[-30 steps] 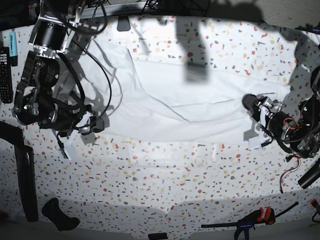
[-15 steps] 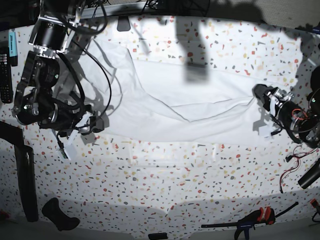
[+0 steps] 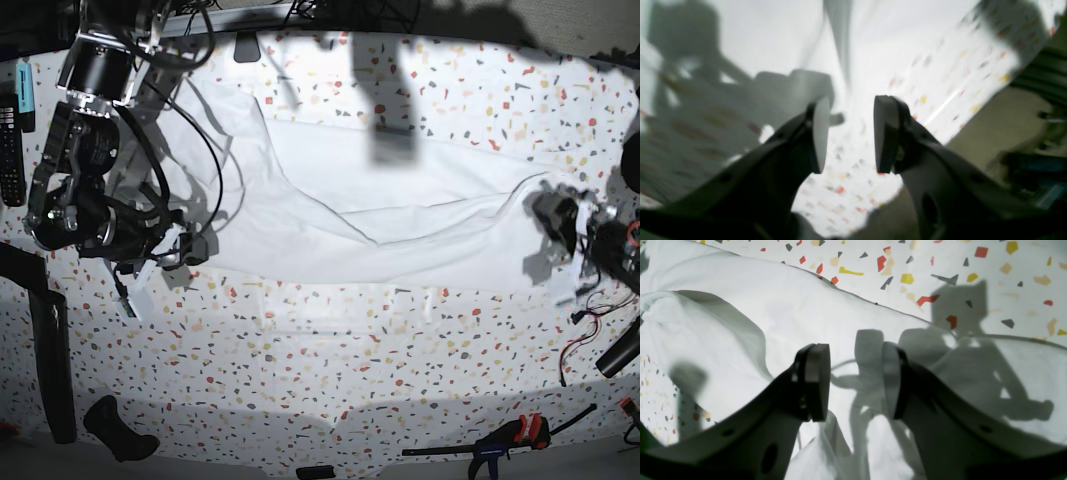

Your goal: Fold the T-shirt properly

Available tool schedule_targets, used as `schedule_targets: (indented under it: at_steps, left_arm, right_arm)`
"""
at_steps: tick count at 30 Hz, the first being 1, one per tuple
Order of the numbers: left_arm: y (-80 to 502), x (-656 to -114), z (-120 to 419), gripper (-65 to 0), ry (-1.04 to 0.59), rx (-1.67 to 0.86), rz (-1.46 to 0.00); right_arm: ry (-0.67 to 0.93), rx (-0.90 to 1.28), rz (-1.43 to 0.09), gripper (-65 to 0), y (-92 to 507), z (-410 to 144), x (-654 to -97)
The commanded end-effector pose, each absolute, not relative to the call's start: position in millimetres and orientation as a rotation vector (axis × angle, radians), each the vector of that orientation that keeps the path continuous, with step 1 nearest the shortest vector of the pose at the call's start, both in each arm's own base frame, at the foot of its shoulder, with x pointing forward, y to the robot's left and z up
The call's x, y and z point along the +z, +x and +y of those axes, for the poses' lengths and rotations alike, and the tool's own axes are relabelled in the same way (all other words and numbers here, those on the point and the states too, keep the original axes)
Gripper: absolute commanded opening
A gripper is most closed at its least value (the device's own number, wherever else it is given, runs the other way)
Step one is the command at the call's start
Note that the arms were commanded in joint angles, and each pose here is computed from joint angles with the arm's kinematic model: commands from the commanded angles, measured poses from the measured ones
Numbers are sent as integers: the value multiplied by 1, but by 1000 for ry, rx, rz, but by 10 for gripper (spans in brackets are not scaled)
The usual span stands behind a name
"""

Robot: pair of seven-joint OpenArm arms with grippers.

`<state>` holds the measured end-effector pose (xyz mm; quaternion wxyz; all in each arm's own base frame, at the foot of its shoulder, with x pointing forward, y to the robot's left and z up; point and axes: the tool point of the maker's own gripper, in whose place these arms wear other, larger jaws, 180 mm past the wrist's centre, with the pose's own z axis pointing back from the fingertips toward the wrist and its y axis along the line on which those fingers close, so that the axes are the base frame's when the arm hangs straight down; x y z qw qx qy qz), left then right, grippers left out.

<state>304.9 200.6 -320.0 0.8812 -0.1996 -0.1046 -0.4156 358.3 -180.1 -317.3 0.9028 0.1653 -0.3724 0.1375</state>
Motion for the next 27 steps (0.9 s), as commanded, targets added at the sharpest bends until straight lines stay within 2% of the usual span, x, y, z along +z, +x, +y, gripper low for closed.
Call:
schedule_targets:
  at_steps: [1,4,8,13,17,23,27]
  left_arm:
    - [318,-300,192,-433,-420,-901,-288]
    - [328,-301,161,-418,-426,-969,-344]
    - [334,-319,119,-378,-423,-1049,-345]
    - [332,-329,86,-378,-386,-1146,-281]
    - [339,-331,71,-378,-365,-1173,-316]
    - [340,-332,76,-279,-345,-1172,-312]
    - [353,-338,88,-213,-258,-1167,-333]
  right_arm:
    - [337,301,-832,-393,369,-182,-299]
    - [338,301,-833,-393,369,-181,-299]
    - [337,301,-833,-393,369,-182,-299]
    - [337,301,-832,-393,369,-182,-299]
    - [337,301,-832,-393,368,-182,-299]
    - [337,301,-832,-393,368,-182,-299]
    - [338,301,-832,-393,368,-181,-299]
